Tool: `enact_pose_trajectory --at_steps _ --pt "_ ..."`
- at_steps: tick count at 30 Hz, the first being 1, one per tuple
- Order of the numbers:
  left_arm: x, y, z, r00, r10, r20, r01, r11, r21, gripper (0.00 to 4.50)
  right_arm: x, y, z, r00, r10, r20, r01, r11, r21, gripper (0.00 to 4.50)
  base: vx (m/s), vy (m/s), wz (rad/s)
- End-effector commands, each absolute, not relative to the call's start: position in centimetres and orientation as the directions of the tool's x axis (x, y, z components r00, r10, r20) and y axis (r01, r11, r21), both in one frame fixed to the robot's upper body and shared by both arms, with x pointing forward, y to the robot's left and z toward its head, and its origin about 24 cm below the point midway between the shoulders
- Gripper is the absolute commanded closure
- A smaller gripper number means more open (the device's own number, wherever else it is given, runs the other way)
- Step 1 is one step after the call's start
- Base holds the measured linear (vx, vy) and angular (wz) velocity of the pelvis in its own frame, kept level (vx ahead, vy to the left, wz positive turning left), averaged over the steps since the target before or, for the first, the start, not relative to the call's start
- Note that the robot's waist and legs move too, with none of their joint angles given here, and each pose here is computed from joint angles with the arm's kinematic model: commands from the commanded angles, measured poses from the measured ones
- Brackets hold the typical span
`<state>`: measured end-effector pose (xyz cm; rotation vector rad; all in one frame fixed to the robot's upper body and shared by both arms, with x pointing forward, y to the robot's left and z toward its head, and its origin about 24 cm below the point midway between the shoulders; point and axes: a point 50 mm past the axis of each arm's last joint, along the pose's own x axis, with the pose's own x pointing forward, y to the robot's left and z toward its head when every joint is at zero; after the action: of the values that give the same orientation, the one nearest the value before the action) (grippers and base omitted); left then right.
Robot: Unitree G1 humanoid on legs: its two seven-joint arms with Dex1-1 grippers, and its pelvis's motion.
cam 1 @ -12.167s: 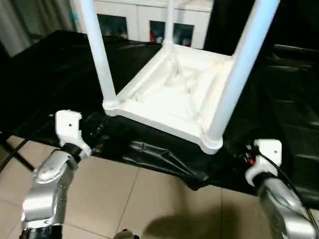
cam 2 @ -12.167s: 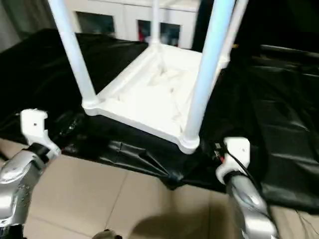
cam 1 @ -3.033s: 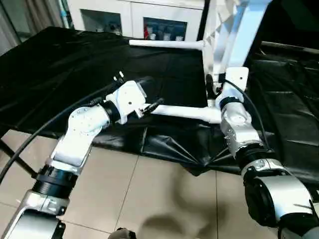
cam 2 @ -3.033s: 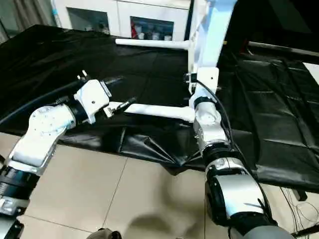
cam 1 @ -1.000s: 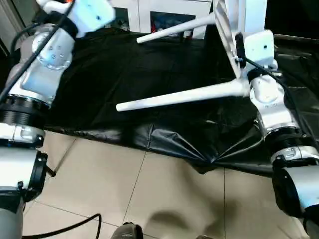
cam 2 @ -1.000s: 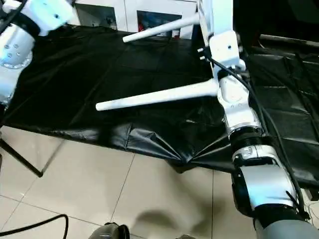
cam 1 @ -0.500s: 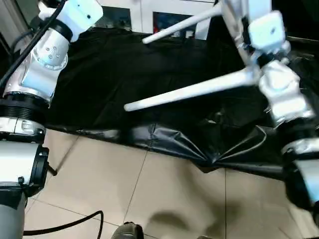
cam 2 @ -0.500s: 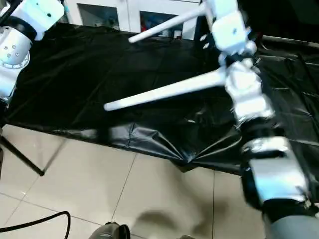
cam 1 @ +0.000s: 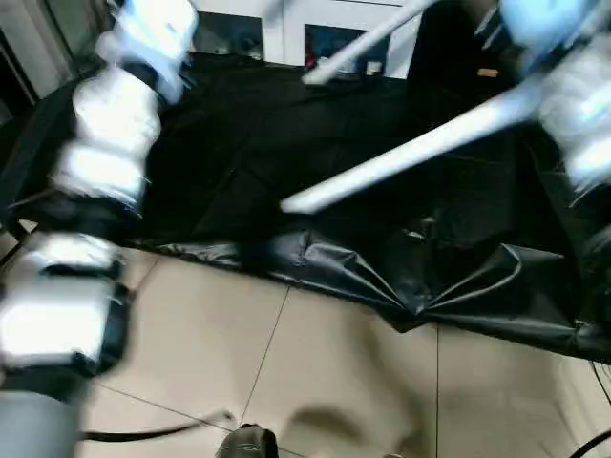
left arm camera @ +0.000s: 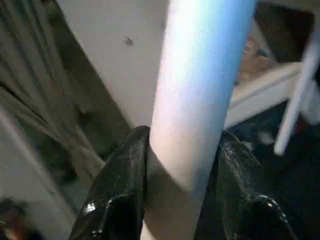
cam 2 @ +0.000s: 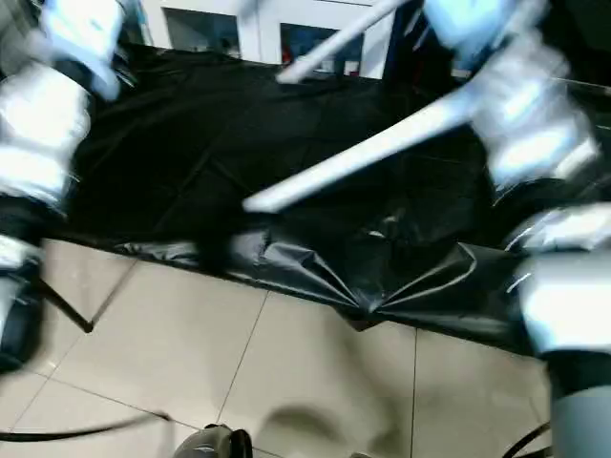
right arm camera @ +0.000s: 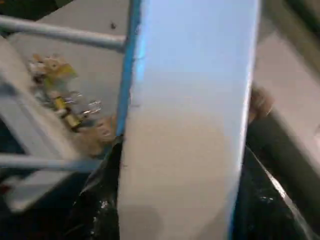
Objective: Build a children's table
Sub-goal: Flip table
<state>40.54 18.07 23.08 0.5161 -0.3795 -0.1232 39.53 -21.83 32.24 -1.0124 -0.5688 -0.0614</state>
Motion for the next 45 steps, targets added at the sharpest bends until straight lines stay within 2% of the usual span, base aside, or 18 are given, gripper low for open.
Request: enact_pose_trajectory --at_steps 1,7,9,13,14,15,17,19,23,31,33,36,37,42,45 --pt "40.5 14.7 20.8 0.908 -0.346 0.235 0.204 0.857 0.474 2.86 39.0 -18.3 34.2 0.787 0.363 0.499 0.296 0.488 -0.821 2.83 0.000 0.000 0.00" --pt "40.0 13.1 18.7 0.899 -0.394 0.190 0.302 0.874 0.381 2.93 39.1 -18.1 35.5 0.808 0.386 0.445 0.281 0.410 -0.867 2.93 0.000 0.000 0.00" --pt "39.3 11.9 17.3 0.889 -0.432 0.151 0.372 0.874 0.311 2.95 39.3 -17.5 35.6 0.821 0.424 0.382 0.241 0.349 -0.906 2.93 0.000 0.000 0.00" --pt "39.0 11.6 16.2 0.889 -0.440 0.125 0.393 0.875 0.283 2.97 39.6 -16.7 35.8 0.827 0.451 0.336 0.205 0.314 -0.927 2.93 0.000 0.000 0.00" --pt "39.0 11.7 16.0 0.893 -0.435 0.117 0.390 0.877 0.281 3.00 39.6 -16.4 35.9 0.827 0.459 0.325 0.196 0.307 -0.931 2.61 0.000 0.000 0.00" --pt "39.0 11.9 15.8 0.896 -0.429 0.112 0.386 0.879 0.281 3.00 39.6 -16.2 35.9 0.824 0.467 0.321 0.190 0.306 -0.933 2.61 0.000 0.000 0.00" --pt "39.0 12.2 15.5 0.902 -0.420 0.102 0.378 0.881 0.284 3.00 39.6 -15.7 36.0 0.816 0.480 0.323 0.187 0.309 -0.932 2.30 0.000 0.000 0.00" --pt "39.0 12.5 15.5 0.905 -0.412 0.102 0.369 0.882 0.294 3.01 39.7 -15.3 36.0 0.818 0.486 0.308 0.185 0.285 -0.941 2.17 0.000 0.000 0.00" --pt "39.0 13.3 15.4 0.913 -0.398 0.086 0.354 0.880 0.316 3.02 39.7 -14.9 36.2 0.791 0.495 0.359 0.210 0.331 -0.920 1.80 0.000 0.000 0.00" --pt "39.0 13.9 15.1 0.913 -0.404 0.058 0.361 0.865 0.348 3.02 39.3 -14.5 36.2 0.734 0.538 0.415 0.248 0.357 -0.901 1.13 0.000 0.000 0.00" --pt "39.1 14.0 15.0 0.915 -0.399 0.052 0.357 0.865 0.352 3.02 38.9 -14.0 35.7 0.681 0.586 0.439 0.267 0.360 -0.894 1.06 0.000 0.000 0.00" --pt "39.1 14.0 15.0 0.915 -0.400 0.049 0.359 0.864 0.353 3.02 38.8 -13.5 34.7 0.661 0.629 0.409 0.236 0.344 -0.909 0.84 0.000 0.000 0.00" --pt "39.1 14.0 15.0 0.915 -0.401 0.048 0.360 0.864 0.353 3.02 38.9 -13.4 34.3 0.659 0.639 0.396 0.223 0.336 -0.915 0.64 0.000 0.000 0.00" --pt "39.0 13.9 14.9 0.910 -0.413 0.042 0.372 0.857 0.356 3.02 39.2 -13.1 32.9 0.666 0.650 0.367 0.187 0.331 -0.925 0.62 0.000 0.000 0.00" --pt "39.0 13.9 14.8 0.909 -0.415 0.040 0.375 0.856 0.357 3.02 39.0 -13.1 32.8 0.641 0.649 0.410 0.207 0.368 -0.907 0.62 0.000 0.000 0.00"
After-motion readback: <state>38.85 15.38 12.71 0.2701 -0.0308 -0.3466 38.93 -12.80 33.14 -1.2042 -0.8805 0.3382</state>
